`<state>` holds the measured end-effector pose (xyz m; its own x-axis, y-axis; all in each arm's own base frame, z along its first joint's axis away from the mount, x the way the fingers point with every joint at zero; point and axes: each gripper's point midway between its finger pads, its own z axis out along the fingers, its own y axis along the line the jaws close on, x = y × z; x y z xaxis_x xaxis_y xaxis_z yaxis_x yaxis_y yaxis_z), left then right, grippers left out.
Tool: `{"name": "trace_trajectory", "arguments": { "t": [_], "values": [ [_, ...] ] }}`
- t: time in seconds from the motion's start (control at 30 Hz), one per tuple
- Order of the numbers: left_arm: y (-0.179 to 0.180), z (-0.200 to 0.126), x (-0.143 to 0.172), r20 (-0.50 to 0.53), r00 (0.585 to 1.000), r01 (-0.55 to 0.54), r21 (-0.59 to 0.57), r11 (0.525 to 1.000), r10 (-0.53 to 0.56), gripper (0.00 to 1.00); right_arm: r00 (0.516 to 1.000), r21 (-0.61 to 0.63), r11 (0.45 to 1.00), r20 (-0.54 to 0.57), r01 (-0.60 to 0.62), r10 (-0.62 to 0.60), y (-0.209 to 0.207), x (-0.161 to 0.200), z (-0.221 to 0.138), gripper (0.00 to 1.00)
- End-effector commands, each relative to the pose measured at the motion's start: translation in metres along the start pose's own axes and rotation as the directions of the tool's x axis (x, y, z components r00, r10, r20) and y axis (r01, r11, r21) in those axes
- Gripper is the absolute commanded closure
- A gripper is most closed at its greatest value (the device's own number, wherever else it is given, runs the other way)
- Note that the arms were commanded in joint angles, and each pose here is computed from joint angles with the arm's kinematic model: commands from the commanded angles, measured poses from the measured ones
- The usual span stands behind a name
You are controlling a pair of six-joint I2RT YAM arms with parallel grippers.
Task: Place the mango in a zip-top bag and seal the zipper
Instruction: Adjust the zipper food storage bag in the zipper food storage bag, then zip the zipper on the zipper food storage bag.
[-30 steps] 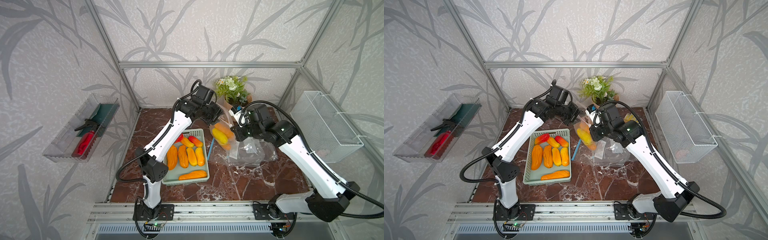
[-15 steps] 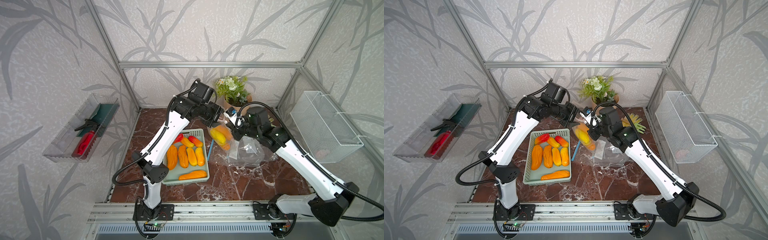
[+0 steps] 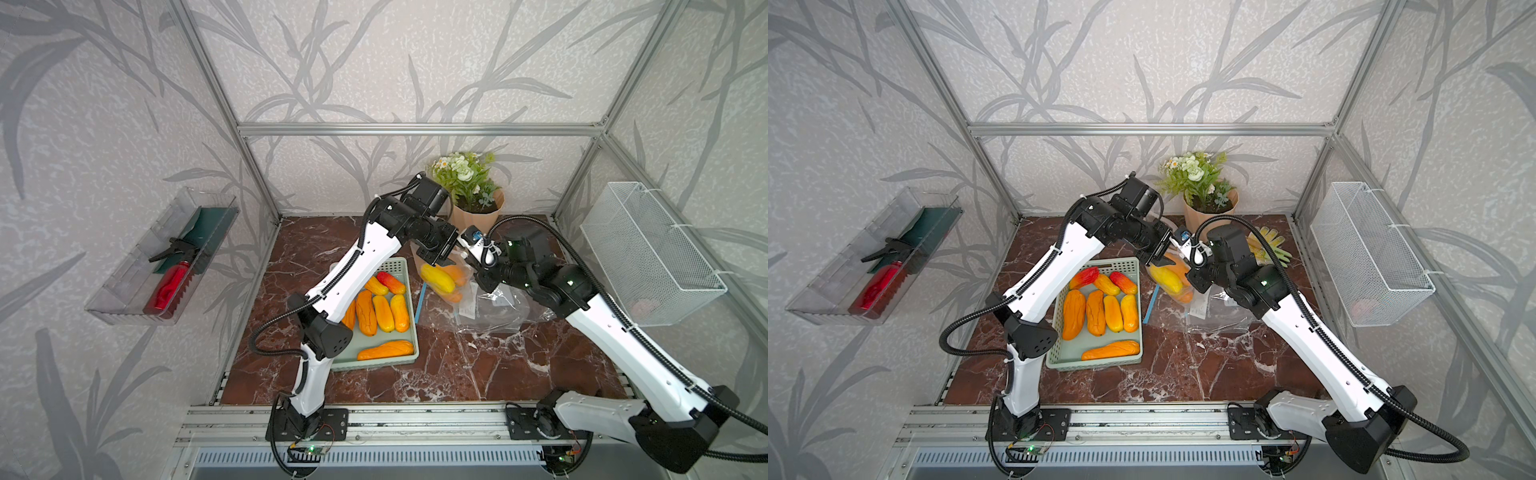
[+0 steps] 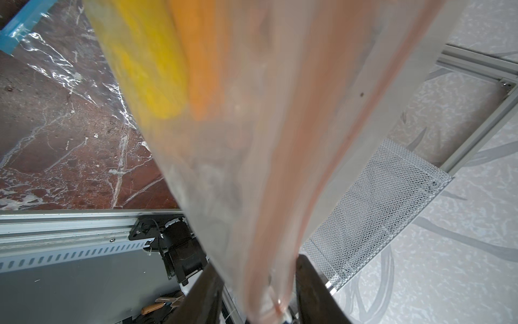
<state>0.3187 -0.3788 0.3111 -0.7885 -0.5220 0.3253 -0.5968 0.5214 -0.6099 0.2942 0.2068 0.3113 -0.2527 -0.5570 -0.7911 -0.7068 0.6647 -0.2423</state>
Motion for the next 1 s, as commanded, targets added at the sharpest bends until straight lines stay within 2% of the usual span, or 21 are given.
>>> {"name": "trace_trajectory", "arguments": {
  "t": [0.0,0.2,0.4,0.6,0.67,0.87,0.97],
  "values": [
    [0.006,-0.002,0.009,-0.022,1.000,0.017,-0.029,0.999,-0.018,0.57,1.000,0.025,1.000,-0.030,-0.008,0.008,0.001,0.014,-0.014,1.00],
    [0.018,0.011,0.024,-0.080,0.997,0.013,-0.087,0.996,-0.020,0.60,0.998,0.046,0.999,-0.061,0.013,-0.010,-0.001,0.022,-0.013,1.00],
    [0.015,0.012,0.034,-0.091,0.995,0.030,-0.078,0.997,-0.037,0.62,0.998,0.030,0.999,-0.062,0.016,-0.014,0.004,0.027,-0.009,1.00],
    [0.013,0.011,0.038,-0.089,0.995,0.030,-0.067,0.997,-0.036,0.58,0.998,0.025,1.000,-0.061,0.014,-0.013,0.011,0.031,-0.007,1.00],
    [0.015,0.014,0.040,-0.101,0.994,0.021,-0.078,0.997,-0.029,0.62,0.998,0.031,0.999,-0.053,0.017,-0.015,0.010,0.029,-0.007,1.00],
    [0.023,0.022,0.038,-0.102,0.994,0.014,-0.108,0.994,-0.025,0.83,0.999,0.029,0.999,-0.024,0.028,-0.028,0.010,0.023,-0.008,1.00],
    [0.023,0.023,0.038,-0.100,0.995,0.013,-0.110,0.994,-0.024,0.86,0.999,0.026,0.999,-0.019,0.034,-0.034,0.011,0.022,-0.010,1.00]
  ]
}}
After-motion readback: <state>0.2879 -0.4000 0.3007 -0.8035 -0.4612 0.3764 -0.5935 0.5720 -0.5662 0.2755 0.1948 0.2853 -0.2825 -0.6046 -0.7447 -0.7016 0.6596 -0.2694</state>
